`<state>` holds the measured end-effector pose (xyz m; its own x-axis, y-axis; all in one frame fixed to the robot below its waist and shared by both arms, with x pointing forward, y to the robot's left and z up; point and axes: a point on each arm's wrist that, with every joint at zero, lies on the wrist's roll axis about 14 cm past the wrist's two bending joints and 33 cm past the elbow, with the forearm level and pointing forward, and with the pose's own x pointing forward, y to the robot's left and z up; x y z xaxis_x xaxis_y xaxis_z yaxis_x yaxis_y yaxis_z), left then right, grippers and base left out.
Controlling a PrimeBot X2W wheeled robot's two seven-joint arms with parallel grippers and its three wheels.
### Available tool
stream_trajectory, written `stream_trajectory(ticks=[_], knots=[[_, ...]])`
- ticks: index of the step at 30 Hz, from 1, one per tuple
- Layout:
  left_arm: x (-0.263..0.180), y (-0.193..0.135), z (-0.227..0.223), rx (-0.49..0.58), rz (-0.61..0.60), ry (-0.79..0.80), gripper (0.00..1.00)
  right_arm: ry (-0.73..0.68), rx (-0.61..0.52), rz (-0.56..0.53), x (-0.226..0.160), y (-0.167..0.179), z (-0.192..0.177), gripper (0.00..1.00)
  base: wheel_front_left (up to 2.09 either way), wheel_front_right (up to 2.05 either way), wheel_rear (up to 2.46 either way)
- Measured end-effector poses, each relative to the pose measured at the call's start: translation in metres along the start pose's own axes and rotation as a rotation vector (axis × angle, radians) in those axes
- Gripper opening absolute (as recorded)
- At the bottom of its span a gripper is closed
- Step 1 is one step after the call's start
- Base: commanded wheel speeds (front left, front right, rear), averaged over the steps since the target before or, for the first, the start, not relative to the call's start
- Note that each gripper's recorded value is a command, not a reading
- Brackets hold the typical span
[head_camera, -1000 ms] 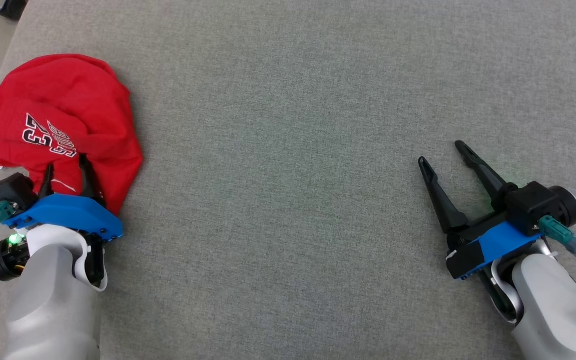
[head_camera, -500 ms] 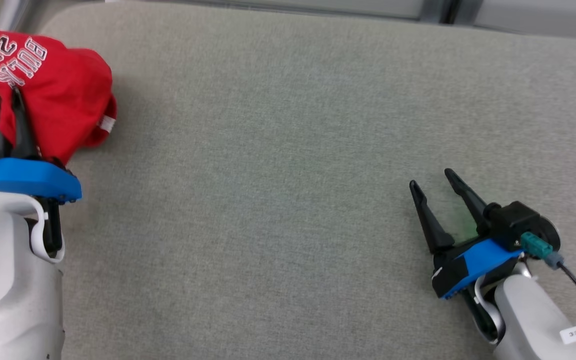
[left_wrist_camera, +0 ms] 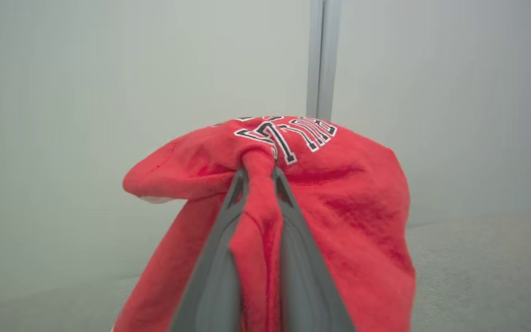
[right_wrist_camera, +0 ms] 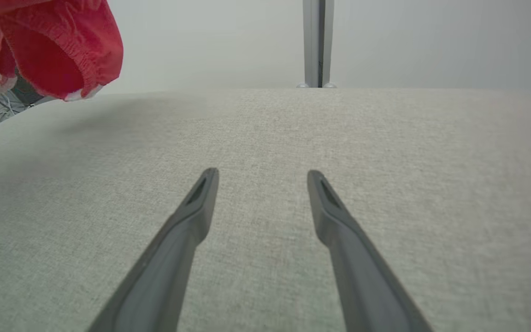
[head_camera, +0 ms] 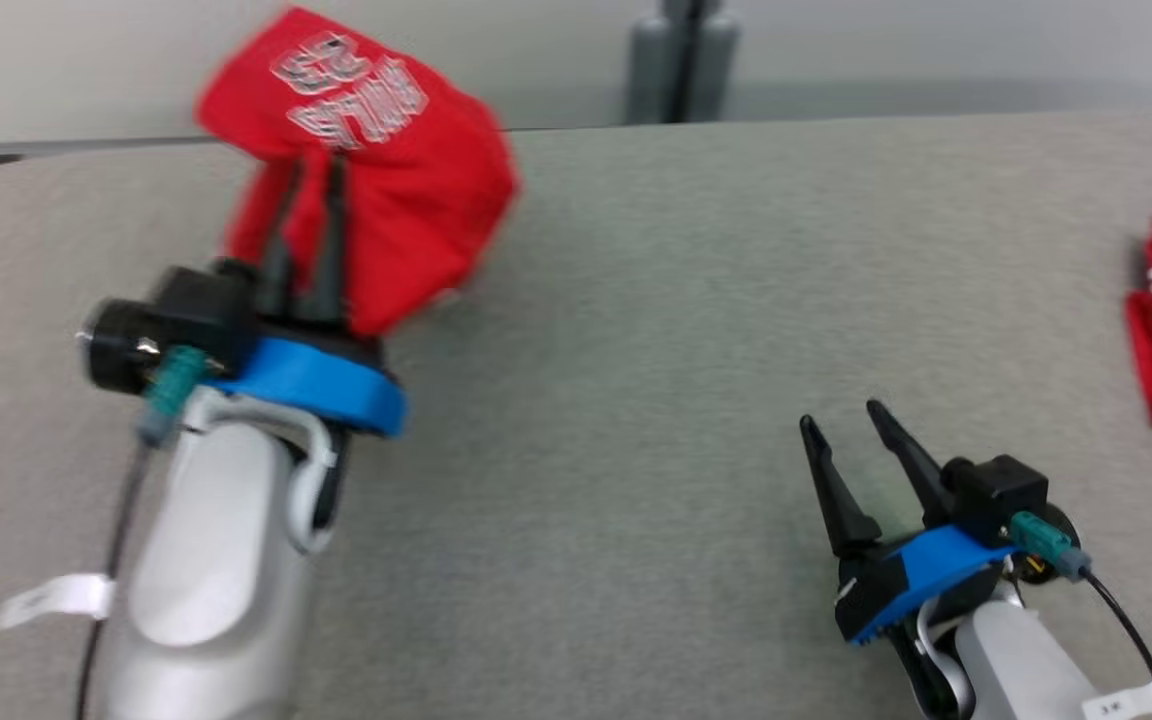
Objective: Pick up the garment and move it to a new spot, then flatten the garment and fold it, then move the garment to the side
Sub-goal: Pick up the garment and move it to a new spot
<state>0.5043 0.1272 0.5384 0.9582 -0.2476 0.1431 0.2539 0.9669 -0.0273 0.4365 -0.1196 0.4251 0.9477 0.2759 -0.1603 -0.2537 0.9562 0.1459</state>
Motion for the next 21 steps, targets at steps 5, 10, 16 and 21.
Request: stream_trajectory(ticks=[5, 10, 16, 21], knots=[[0.006, -0.107, -0.035, -0.091, -0.259, 0.090, 0.00, -0.008, 0.007, -0.101, -0.027, -0.028, 0.003, 1.00, 0.00, 0.00, 0.00], [0.000, -0.168, -0.058, -0.160, -0.401, 0.165, 0.00, -0.023, 0.011, -0.184, -0.051, -0.050, 0.009, 1.00, 0.00, 0.00, 0.00], [-0.009, -0.200, -0.067, -0.181, -0.461, 0.211, 1.00, -0.038, 0.022, -0.230, -0.064, -0.061, 0.014, 1.00, 0.00, 0.00, 0.00], [-0.012, -0.173, -0.070, -0.190, -0.343, 0.220, 1.00, -0.050, 0.029, -0.221, -0.059, -0.058, 0.017, 1.00, 0.00, 0.00, 0.00]])
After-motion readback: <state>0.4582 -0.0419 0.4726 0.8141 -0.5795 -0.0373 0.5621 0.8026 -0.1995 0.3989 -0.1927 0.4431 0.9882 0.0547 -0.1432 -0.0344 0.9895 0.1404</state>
